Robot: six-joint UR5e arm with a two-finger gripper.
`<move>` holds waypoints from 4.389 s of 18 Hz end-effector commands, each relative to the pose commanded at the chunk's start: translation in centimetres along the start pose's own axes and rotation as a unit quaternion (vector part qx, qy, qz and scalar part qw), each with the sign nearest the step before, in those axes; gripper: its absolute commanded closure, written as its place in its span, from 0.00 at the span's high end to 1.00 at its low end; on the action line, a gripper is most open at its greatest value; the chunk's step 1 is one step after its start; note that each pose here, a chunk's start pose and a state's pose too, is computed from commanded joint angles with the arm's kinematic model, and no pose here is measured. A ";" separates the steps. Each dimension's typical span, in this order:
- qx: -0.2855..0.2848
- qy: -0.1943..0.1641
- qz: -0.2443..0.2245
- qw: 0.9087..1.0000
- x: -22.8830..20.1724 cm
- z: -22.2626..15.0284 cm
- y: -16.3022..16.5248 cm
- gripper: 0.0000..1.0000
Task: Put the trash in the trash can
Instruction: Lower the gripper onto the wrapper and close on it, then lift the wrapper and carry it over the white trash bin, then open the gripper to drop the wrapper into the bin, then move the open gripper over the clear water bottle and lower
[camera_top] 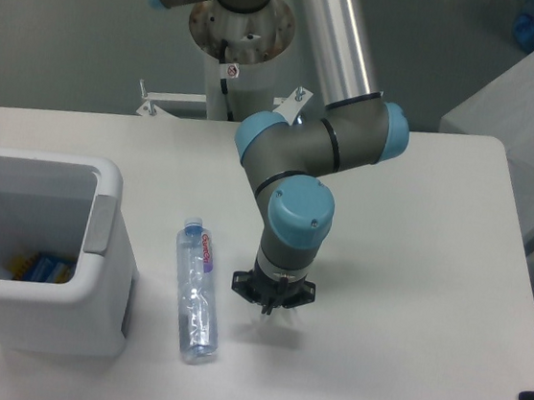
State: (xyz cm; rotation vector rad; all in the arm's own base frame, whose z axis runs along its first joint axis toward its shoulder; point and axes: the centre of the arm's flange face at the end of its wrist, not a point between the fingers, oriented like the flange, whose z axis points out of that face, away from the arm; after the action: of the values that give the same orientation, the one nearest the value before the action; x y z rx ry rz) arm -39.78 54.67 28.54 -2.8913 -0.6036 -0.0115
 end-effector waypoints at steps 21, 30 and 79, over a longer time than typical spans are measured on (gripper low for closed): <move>0.283 0.169 -0.031 0.943 13.8 -32.2 0.2 0.00; 0.251 0.213 0.047 0.943 24.9 -30.1 0.6 0.00; 0.027 0.012 -0.105 0.994 7.5 4.6 -4.0 1.00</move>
State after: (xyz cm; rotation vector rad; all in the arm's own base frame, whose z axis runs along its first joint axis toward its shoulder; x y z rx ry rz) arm -34.64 62.06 25.10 -2.7591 -0.8859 -0.0585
